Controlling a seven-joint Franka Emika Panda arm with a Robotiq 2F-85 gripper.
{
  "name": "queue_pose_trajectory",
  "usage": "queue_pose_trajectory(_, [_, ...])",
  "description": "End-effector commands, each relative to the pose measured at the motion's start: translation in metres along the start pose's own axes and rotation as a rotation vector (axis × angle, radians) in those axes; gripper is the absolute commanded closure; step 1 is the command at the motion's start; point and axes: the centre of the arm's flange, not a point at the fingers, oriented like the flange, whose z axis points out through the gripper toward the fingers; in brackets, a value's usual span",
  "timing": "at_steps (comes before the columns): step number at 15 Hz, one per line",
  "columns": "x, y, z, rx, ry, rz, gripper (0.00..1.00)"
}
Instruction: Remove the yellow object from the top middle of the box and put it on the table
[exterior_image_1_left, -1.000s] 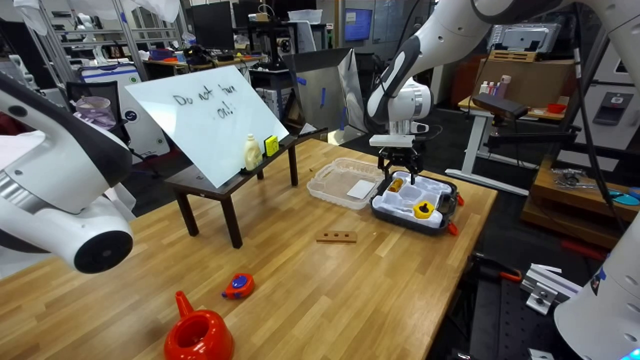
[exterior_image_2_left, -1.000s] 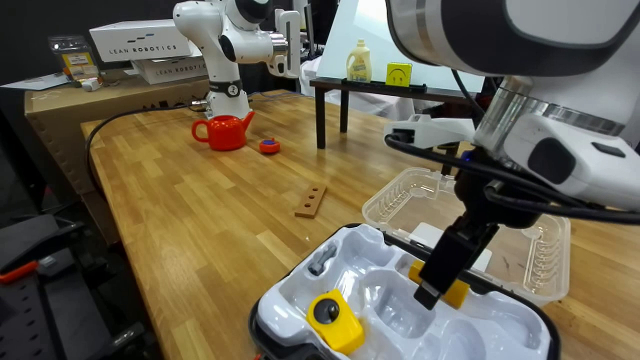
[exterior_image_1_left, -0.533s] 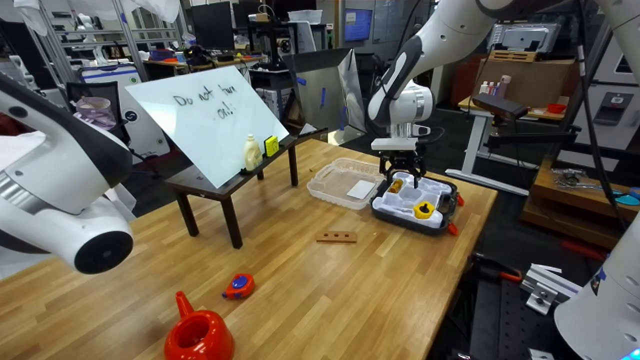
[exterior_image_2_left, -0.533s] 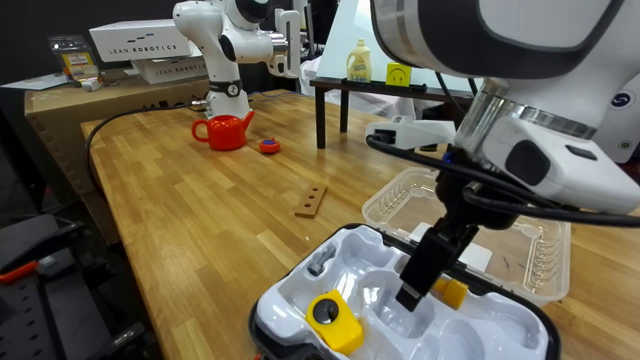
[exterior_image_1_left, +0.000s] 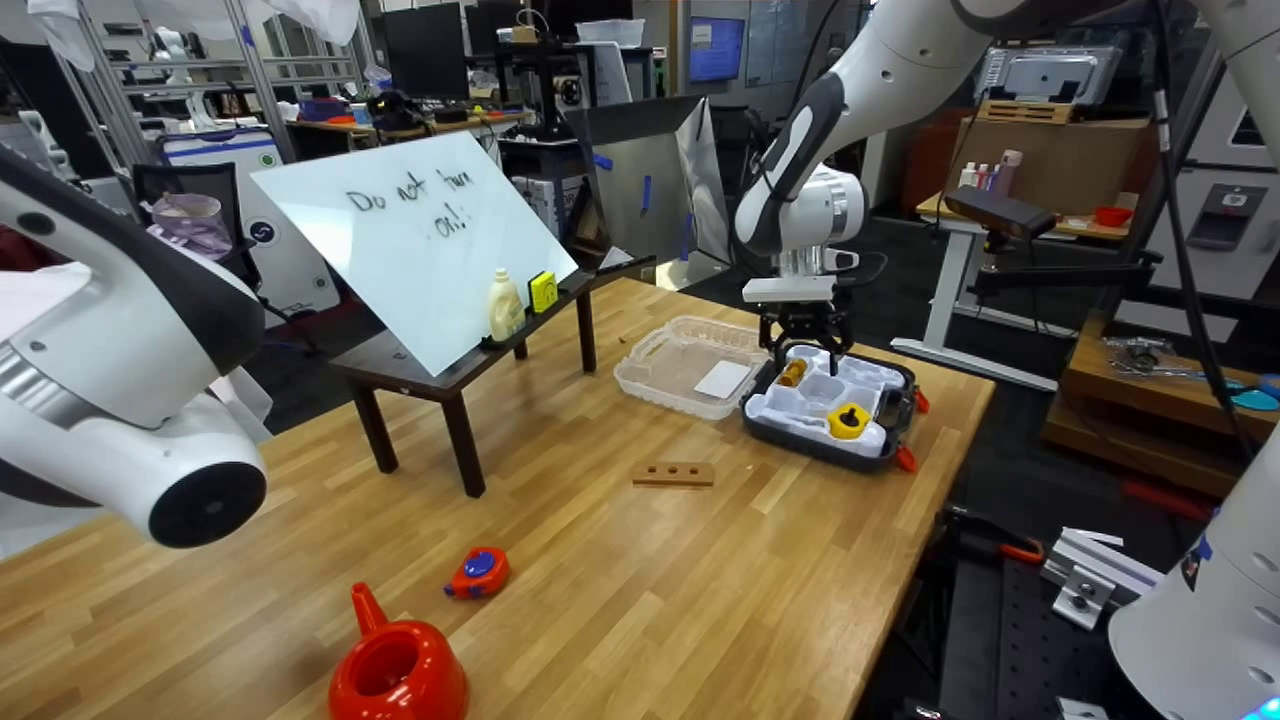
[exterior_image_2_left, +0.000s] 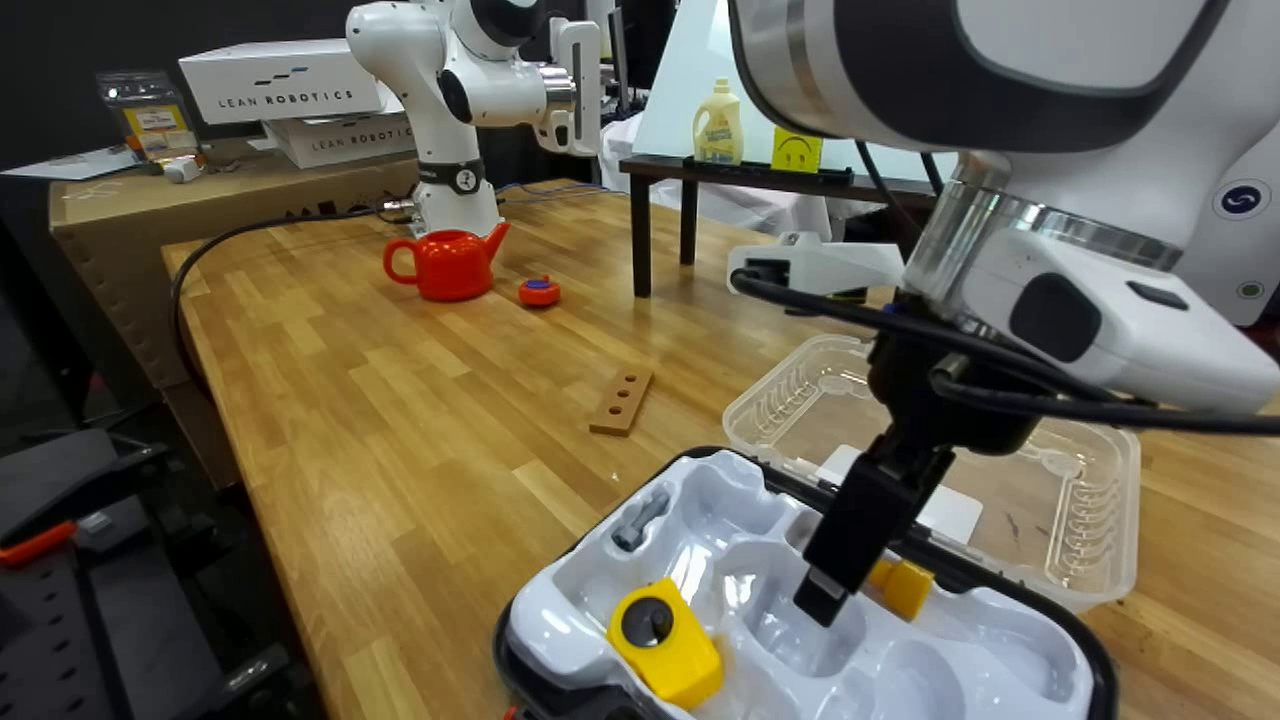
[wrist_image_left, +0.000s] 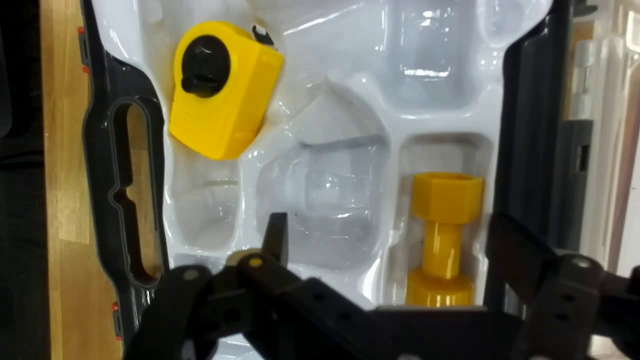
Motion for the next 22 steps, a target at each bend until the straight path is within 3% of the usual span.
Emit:
queue_pose_trajectory(1, [-0.0037, 0.0061, -0.0091, -0.005, 0.008, -0.005, 0.00])
queue_pose_trajectory(22, [0.0008, 0.0110, -0.0068, -0.038, 0.024, -0.001, 0.00])
